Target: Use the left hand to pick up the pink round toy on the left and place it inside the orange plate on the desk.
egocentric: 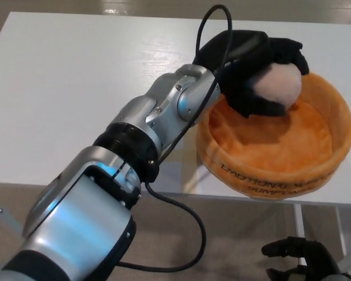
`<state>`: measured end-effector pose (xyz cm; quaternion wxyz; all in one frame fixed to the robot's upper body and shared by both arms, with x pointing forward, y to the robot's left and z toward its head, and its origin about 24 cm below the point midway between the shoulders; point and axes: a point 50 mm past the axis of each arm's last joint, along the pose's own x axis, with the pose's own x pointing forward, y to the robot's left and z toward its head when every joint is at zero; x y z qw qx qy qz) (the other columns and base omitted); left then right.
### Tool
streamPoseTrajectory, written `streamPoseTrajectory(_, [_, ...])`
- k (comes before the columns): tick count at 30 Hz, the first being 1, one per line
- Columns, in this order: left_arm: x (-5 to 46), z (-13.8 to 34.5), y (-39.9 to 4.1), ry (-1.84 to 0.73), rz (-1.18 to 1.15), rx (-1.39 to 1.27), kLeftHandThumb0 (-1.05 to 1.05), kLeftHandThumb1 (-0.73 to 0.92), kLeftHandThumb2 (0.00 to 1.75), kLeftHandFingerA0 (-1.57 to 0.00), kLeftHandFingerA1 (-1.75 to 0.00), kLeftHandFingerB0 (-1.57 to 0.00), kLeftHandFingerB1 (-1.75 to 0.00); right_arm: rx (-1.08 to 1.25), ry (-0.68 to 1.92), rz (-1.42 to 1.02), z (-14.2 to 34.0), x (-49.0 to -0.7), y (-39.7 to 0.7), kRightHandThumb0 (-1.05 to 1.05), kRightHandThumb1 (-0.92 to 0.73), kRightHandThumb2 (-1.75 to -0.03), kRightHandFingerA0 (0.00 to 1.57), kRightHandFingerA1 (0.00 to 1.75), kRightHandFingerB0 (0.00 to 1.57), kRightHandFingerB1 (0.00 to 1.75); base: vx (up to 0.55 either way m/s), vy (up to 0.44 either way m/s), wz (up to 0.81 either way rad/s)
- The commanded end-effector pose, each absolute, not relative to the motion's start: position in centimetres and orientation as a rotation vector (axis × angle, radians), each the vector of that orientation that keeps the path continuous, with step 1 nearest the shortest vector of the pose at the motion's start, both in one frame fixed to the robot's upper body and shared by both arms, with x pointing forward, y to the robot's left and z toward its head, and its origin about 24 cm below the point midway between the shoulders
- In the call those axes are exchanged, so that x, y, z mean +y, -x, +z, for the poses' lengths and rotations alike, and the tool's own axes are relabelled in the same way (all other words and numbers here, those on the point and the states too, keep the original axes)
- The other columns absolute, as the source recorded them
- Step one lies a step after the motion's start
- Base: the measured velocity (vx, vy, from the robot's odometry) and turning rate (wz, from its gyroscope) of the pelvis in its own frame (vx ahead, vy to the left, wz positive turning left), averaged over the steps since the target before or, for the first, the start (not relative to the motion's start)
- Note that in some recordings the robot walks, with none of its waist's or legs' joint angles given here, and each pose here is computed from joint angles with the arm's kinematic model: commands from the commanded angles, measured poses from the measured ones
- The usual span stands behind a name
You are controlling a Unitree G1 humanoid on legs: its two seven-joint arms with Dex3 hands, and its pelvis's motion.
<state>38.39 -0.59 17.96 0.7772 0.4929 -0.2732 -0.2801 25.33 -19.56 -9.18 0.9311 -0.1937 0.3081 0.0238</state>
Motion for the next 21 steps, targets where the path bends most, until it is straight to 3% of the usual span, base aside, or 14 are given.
streamPoseTrajectory(1, [-0.8,17.6,-38.7,-1.177,-0.684,-0.48,-0.89,0.51,0.9,0.0,0.0,0.0,0.0,0.64,0.393,0.05,-9.4,-19.6,-25.1,-0.19,-0.43,-0.84,0.71,0.86,0.65,0.79,0.0,0.0,0.0])
streamPoseTrajectory(2, [-0.8,17.5,-38.7,-1.195,-0.693,-0.463,-0.94,0.53,0.95,0.0,0.0,0.0,0.0,0.642,0.393,0.049,-9.3,-19.5,-25.2,-0.13,-0.57,-0.58,0.69,0.9,0.67,0.78,0.0,0.0,0.0])
streamPoseTrajectory(9, [-0.9,17.5,-38.8,-1.24,-0.722,-0.417,-0.96,0.53,0.99,0.0,0.0,0.0,0.0,0.641,0.389,0.049,-9.2,-19.5,-25.4,-0.13,-0.57,-0.59,0.69,0.9,0.66,0.78,0.0,0.0,0.0])
streamPoseTrajectory(10, [-1.0,17.6,-38.8,-1.24,-0.725,-0.415,-1.03,0.7,0.64,0.0,0.0,0.0,-0.05,0.638,0.392,0.049,-9.2,-19.5,-25.4,-0.13,-0.56,-0.6,0.68,0.89,0.67,0.78,0.0,0.0,0.0])
streamPoseTrajectory(21, [-1.1,19.0,-38.8,-1.192,-0.739,-0.425,-1.04,0.61,0.66,0.0,0.0,0.0,-0.01,0.633,0.397,0.053,-9.1,-19.3,-25.6,-0.12,-0.56,-0.6,0.66,0.87,0.68,0.78,0.0,0.0,0.0])
